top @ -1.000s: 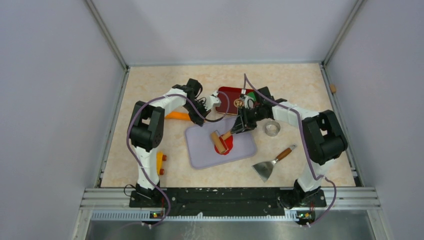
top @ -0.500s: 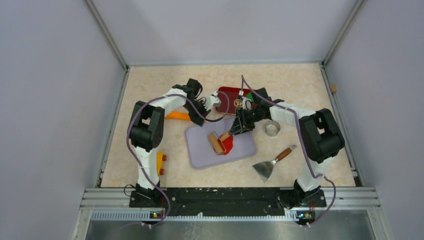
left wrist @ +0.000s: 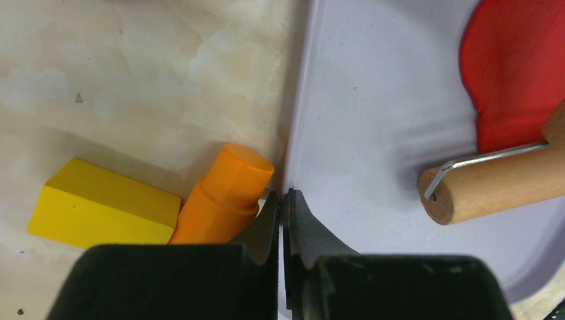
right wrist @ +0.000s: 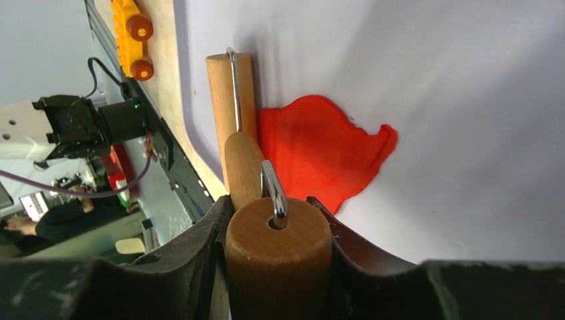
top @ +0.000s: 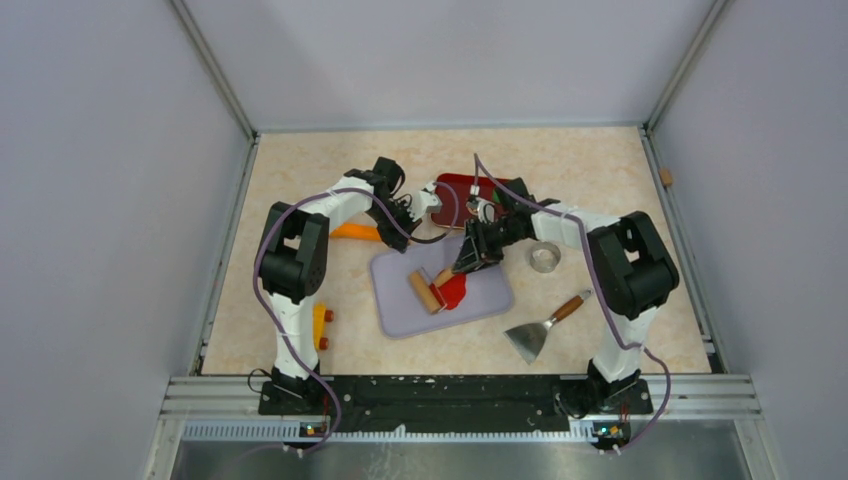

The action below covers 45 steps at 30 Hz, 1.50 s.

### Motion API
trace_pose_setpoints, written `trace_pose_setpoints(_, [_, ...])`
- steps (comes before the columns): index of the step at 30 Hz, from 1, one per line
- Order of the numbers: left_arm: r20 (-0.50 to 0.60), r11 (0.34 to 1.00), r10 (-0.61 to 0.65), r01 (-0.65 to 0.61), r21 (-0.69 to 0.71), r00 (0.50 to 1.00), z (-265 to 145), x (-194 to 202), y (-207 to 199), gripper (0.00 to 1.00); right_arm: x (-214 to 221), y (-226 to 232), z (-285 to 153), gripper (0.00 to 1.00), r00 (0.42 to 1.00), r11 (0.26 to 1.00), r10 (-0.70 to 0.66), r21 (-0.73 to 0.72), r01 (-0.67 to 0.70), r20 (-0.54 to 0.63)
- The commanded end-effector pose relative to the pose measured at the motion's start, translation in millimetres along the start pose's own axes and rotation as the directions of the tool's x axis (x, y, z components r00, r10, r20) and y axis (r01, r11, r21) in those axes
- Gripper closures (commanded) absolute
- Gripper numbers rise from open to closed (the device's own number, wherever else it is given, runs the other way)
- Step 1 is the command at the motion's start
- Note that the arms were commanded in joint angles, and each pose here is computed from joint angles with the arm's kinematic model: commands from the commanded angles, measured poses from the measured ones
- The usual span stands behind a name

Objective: Roll out the dumpling wrappers from the dough

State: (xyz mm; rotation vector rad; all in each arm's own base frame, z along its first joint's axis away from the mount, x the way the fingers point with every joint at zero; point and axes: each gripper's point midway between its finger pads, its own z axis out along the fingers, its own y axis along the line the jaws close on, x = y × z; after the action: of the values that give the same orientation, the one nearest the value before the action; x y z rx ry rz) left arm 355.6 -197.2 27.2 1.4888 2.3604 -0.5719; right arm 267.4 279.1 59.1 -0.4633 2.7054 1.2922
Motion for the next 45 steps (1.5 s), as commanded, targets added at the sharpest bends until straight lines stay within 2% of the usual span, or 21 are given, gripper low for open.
trace_pose_setpoints(1, [0.065,1.0,-0.001,0.002,-0.019,0.998,-5.4,-18.6,4.7,1.0,48.4,-68.2,18.6,1.0,0.987,0.961,-0.058,0.259,0.096,-0.151])
trace_pose_setpoints(6, [0.062,1.0,0.0,0.001,-0.018,0.998,-5.9,-18.0,4.3,1.0,31.6,-21.7,10.0,1.0,0.986,0.985,-0.151,0.077,0.157,-0.068])
trace_pose_setpoints(10, [0.062,1.0,0.006,-0.005,-0.007,0.998,-5.4,-16.2,1.3,1.0,14.7,29.3,-18.0,1.0,0.962,0.961,-0.268,-0.061,0.27,0.046])
trace_pose_setpoints(13, [0.065,1.0,0.009,-0.009,0.007,0.998,-4.7,-16.5,-0.8,1.0,8.8,63.6,-43.1,1.0,0.92,0.914,-0.379,-0.112,0.389,0.097])
trace_pose_setpoints(16, [0.063,1.0,0.009,-0.01,0.012,0.998,-4.5,-16.6,-1.2,1.0,2.5,90.9,-71.4,1.0,0.827,0.823,-0.545,-0.099,0.559,0.137])
trace_pose_setpoints(18, [0.064,1.0,0.011,-0.012,0.019,0.998,-4.5,-16.7,-2.3,1.0,1.4,103.6,-87.7,1.0,0.732,0.73,-0.668,-0.076,0.679,0.134])
trace_pose_setpoints(21, [0.067,0.999,0.017,-0.019,0.041,0.998,-4.0,-16.7,-5.6,1.0,11.0,107.2,-106.4,1.0,0.517,0.516,-0.854,-0.035,0.856,0.053])
trace_pose_setpoints(23, [0.066,0.998,0.014,-0.019,0.065,0.998,-3.1,-16.2,-9.2,1.0,17.2,104.6,-115.7,1.0,0.301,0.302,-0.953,-0.032,0.953,-0.02])
trace_pose_setpoints(24, [0.063,0.998,0.014,-0.018,0.068,0.998,-2.5,-15.8,-9.6,1.0,15.9,101.2,-119.6,1.0,0.172,0.173,-0.983,-0.012,0.985,-0.066])
trace_pose_setpoints(27, [0.062,0.998,0.014,-0.018,0.067,0.998,-2.2,-16.0,-8.7,1.0,14.1,94.1,-120.0,1.0,-0.207,-0.211,-0.962,0.007,0.977,-0.177])
trace_pose_setpoints(29, [0.064,0.998,0.012,-0.017,0.065,0.998,-2.6,-17.2,-7.8,1.0,12.8,94.2,-116.3,1.0,-0.395,-0.408,-0.89,0.013,0.913,-0.228])
trace_pose_setpoints(31, [0.064,0.998,0.014,-0.018,0.061,0.998,-2.5,-18.6,-6.4,1.0,15.8,94.3,-107.9,1.0,-0.53,-0.548,-0.811,0.005,0.836,-0.247])
trace_pose_setpoints(33, [0.06,0.998,0.013,-0.016,0.061,0.998,-1.6,-17.5,-6.2,1.0,18.1,96.0,-98.7,1.0,-0.617,-0.638,-0.748,0.006,0.77,-0.245])
trace_pose_setpoints(35, [0.059,0.998,0.011,-0.015,0.06,0.998,-1.3,-17.1,-6.1,1.0,22.3,96.4,-89.0,1.0,-0.666,-0.682,-0.71,-0.013,0.732,-0.23])
trace_pose_setpoints(41, [0.057,0.998,0.01,-0.014,0.062,0.998,-0.8,-16.3,-6.6,1.0,30.4,89.8,-64.9,1.0,-0.708,-0.713,-0.675,-0.064,0.698,-0.206])
trace_pose_setpoints(45, [0.062,0.998,0.012,-0.016,0.058,0.998,-1.7,-17.0,-6.4,1.0,52.5,57.1,-47.0,1.0,-0.706,-0.686,-0.682,-0.17,0.708,-0.188])
